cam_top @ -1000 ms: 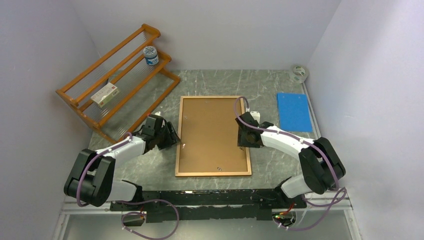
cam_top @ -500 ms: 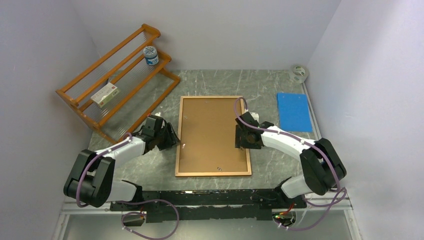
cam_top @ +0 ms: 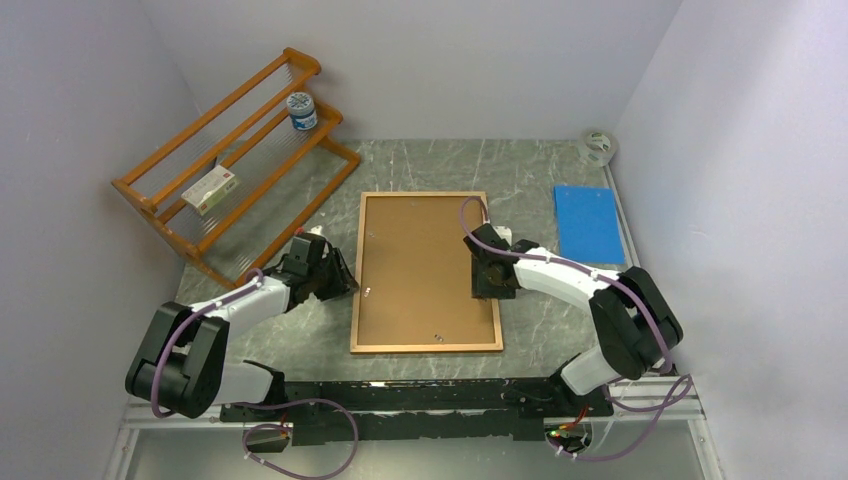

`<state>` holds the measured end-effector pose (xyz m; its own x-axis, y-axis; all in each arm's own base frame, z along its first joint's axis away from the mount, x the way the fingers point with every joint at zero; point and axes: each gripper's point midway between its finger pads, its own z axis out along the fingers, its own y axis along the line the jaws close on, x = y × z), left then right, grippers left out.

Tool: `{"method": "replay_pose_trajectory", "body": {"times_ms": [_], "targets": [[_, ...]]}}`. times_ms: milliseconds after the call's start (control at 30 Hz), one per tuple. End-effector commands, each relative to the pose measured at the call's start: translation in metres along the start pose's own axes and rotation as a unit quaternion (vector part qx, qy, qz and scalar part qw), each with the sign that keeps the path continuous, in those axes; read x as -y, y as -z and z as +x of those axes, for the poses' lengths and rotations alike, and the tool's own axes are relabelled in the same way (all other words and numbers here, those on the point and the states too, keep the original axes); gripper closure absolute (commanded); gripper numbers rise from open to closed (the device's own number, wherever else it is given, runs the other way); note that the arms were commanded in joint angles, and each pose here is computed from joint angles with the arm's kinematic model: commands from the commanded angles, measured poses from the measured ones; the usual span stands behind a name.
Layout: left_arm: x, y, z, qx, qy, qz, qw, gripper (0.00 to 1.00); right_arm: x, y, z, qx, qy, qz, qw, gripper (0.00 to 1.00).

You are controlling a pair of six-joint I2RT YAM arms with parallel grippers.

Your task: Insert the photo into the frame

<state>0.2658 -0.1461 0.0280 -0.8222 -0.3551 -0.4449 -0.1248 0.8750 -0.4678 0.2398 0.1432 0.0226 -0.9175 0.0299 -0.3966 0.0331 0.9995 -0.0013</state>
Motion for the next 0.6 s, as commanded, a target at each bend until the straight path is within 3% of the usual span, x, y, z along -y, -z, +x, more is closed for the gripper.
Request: {"method": "replay_pose_trajectory", "body": {"times_ms": [0, 567], "targets": [[-0.006, -0.003, 0.004, -0.001, -0.014, -0.003, 1.000, 0.56, 0.015, -0.003, 0.000, 0.004, -0.012, 0.046, 0.999, 0.51], [-0.009, -0.007, 0.009, -0.009, -0.017, -0.004, 1.000, 0.58, 0.011, -0.001, 0.017, -0.009, -0.058, 0.019, 0.998, 0.71]]}}
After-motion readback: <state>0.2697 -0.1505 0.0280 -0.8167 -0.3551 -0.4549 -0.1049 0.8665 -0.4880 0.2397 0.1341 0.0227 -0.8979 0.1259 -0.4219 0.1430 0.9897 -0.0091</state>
